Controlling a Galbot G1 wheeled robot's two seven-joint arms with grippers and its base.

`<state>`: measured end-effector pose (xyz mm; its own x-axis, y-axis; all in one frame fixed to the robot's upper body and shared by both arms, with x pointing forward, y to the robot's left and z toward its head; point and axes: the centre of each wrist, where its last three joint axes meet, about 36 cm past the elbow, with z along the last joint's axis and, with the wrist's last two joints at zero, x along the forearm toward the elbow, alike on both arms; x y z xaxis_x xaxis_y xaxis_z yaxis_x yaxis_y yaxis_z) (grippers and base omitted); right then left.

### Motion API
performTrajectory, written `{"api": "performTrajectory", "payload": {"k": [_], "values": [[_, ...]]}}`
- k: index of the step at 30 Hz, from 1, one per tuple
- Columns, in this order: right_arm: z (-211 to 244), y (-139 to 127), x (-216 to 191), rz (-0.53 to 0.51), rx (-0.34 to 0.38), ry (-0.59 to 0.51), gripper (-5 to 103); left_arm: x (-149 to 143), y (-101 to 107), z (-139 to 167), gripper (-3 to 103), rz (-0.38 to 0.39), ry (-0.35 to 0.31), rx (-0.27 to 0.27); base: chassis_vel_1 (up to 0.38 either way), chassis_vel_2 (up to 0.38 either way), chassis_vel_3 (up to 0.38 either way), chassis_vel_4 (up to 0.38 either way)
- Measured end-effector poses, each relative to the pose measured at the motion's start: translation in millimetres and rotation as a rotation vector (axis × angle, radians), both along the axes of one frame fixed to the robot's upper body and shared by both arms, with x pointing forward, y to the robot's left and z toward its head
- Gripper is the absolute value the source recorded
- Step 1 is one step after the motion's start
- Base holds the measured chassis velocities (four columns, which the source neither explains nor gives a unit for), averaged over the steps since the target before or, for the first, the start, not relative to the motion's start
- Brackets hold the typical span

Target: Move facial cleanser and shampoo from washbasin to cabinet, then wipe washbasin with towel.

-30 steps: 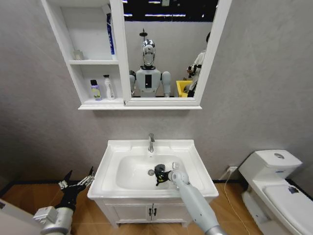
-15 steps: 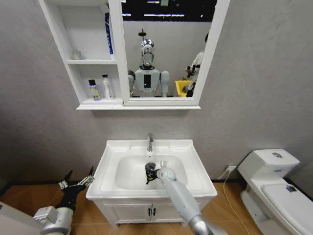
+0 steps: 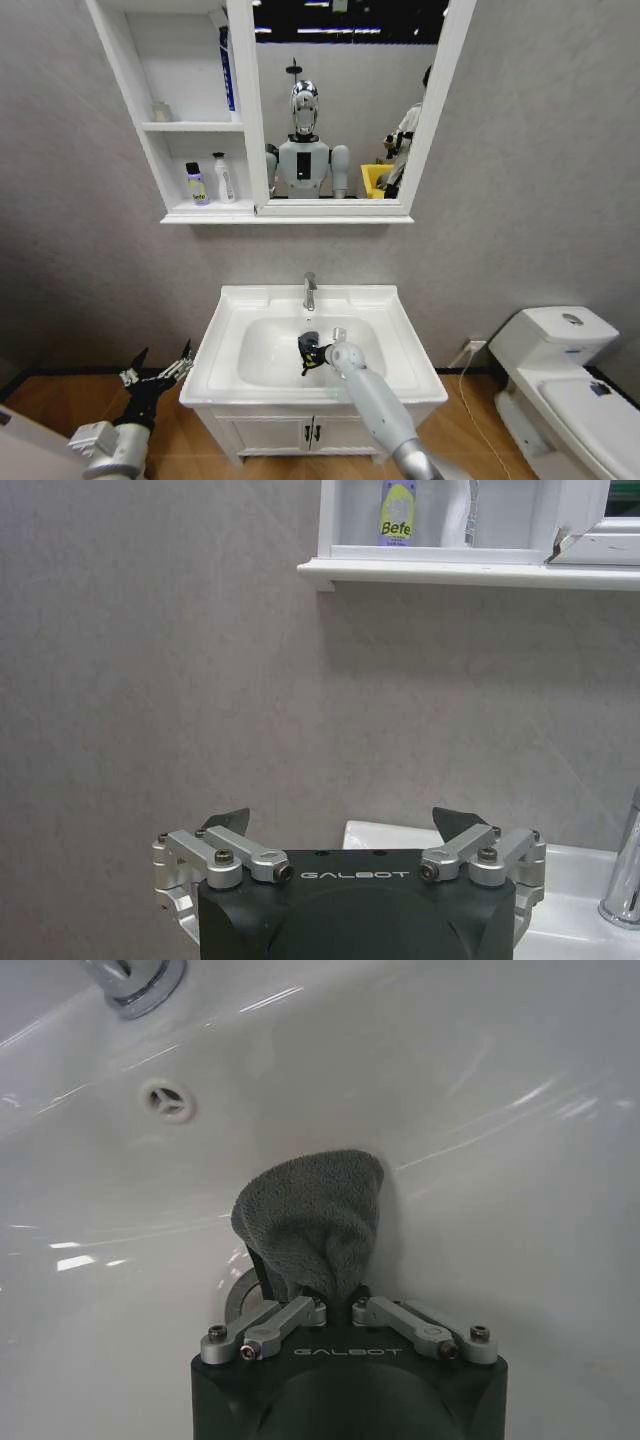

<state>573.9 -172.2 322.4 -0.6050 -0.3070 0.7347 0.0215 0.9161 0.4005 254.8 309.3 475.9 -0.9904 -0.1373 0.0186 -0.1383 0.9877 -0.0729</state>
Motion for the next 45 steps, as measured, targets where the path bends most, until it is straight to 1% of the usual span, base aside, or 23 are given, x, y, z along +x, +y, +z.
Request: {"api": "performTrajectory", "payload": {"k": [2,3,6,9,13,16,17,19,20,21,23,24,28,29,31,33,38,40,42,43,45], "values": [[5,-19,-8,-0.027,-0.003,0.0,6,0,0,0,100,0.0,0.0,0.0,0.0,0.0,0.0,0.0],[5,-19,-8,-0.027,-0.003,0.0,6,0,0,0,100,0.0,0.0,0.0,0.0,0.0,0.0,0.0],[10,-38,-20,-0.047,-0.001,-0.003,6,0,0,0,100,0.0,0.0,0.0,0.0,0.0,0.0,0.0],[13,-44,-23,-0.056,0.009,-0.006,6,0,0,0,100,0.0,0.0,0.0,0.0,0.0,0.0,0.0],[13,-40,-20,-0.051,0.013,-0.005,6,0,0,0,100,0.0,0.0,0.0,0.0,0.0,0.0,0.0],[6,-16,-7,-0.03,0.009,-0.012,6,0,0,0,100,0.0,0.0,0.0,0.0,0.0,0.0,0.0],[6,-16,-7,-0.03,0.009,-0.012,6,0,0,0,100,0.0,0.0,0.0,0.0,0.0,0.0,0.0],[0,0,0,-0.019,0.012,-0.013,6,0,0,0,100,0.0,0.0,0.0,0.0,0.0,0.0,0.0],[-4,14,5,-0.005,0.022,-0.013,6,0,0,0,100,0.0,0.0,0.0,0.0,0.0,0.0,0.0],[-4,14,5,-0.005,0.022,-0.013,6,0,0,0,100,0.0,0.0,0.0,0.0,0.0,0.0,0.0],[-10,33,9,0.021,0.03,-0.02,6,0,0,0,100,0.0,0.0,0.0,0.0,0.0,0.0,0.0],[-10,33,9,0.021,0.03,-0.02,6,0,0,0,100,0.0,0.0,0.0,0.0,0.0,0.0,0.0],[-15,63,11,0.06,0.079,-0.026,6,0,0,0,100,0.0,0.0,0.0,0.0,0.0,0.0,0.0],[-15,63,11,0.06,0.079,-0.026,6,0,0,0,100,0.0,0.0,0.0,0.0,0.0,0.0,0.0],[-15,72,11,0.078,0.105,-0.033,6,0,0,0,100,0.0,0.0,0.0,0.0,0.0,0.0,0.0],[-15,74,11,0.086,0.113,-0.036,6,0,0,0,100,0.0,0.0,0.0,0.0,0.0,0.0,0.0],[-15,71,12,0.077,0.115,-0.034,6,0,0,0,100,0.0,0.0,0.0,0.0,0.0,0.0,0.0],[-15,61,12,0.057,0.103,-0.028,6,0,0,0,100,0.0,0.0,0.0,0.0,0.0,0.0,0.0],[-13,41,9,0.024,0.082,-0.018,6,0,0,0,100,0.0,0.0,0.0,0.0,0.0,0.0,0.0],[-13,41,9,0.024,0.082,-0.018,6,0,0,0,100,0.0,0.0,0.0,0.0,0.0,0.0,0.0],[-7,21,2,-0.004,0.062,-0.012,6,0,0,0,100,0.0,0.0,0.0,0.0,0.0,0.0,0.0]]}}
